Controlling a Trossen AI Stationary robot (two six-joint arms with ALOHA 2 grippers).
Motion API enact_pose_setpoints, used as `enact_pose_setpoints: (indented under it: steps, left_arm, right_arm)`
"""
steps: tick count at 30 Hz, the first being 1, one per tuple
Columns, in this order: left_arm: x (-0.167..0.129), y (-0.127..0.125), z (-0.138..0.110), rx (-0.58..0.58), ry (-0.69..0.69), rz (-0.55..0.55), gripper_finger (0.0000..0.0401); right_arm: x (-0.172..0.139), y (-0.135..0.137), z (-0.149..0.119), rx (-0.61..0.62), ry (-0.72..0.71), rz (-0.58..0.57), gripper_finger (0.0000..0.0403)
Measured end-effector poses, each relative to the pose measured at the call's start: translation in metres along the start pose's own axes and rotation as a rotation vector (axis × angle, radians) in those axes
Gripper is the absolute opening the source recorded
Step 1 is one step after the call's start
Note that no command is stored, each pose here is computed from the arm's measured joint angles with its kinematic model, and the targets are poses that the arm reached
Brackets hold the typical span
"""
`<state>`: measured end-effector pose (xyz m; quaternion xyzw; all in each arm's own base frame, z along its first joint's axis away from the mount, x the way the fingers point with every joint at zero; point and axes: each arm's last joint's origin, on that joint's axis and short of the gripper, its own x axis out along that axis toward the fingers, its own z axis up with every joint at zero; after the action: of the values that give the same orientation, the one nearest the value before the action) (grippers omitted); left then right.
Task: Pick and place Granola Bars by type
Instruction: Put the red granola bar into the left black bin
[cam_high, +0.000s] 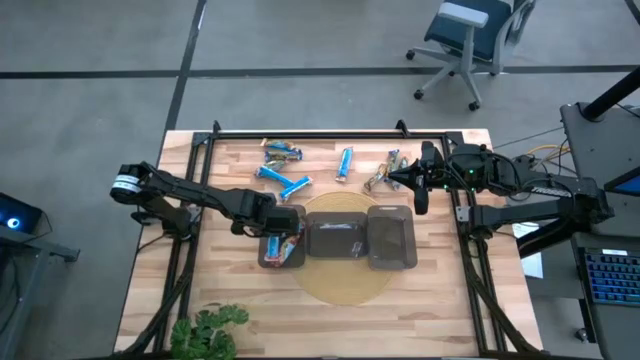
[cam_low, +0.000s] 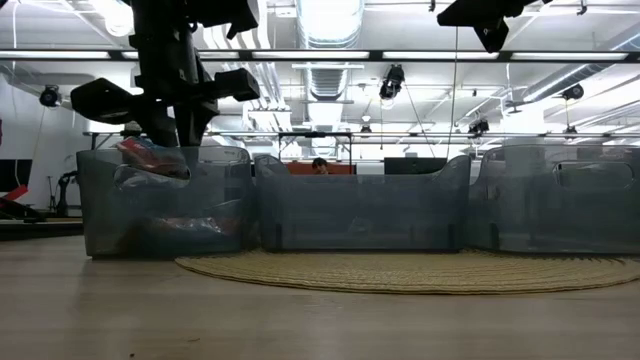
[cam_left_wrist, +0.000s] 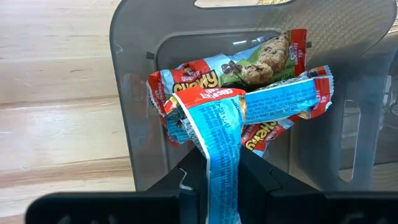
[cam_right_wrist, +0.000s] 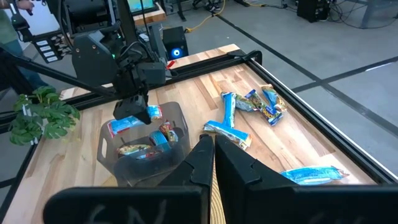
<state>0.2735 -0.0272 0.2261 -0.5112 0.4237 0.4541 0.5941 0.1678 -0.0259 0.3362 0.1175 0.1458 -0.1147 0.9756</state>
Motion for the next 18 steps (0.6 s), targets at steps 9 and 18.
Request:
enact_pose_setpoints:
  steps: [9, 18]
  left_arm:
    - [0.0, 0.0, 0.0, 0.018, 0.0, 0.0, 0.0042]
    - [0.0001, 0.0, 0.0005, 0.011, 0.003, 0.0, 0.0044]
  right_arm:
    - [-0.0001, 0.0, 0.0, 0.0, 0.0, 0.0, 0.0009]
    - [-0.0001, 0.0, 0.0, 0.0, 0.0, 0.0, 0.0009]
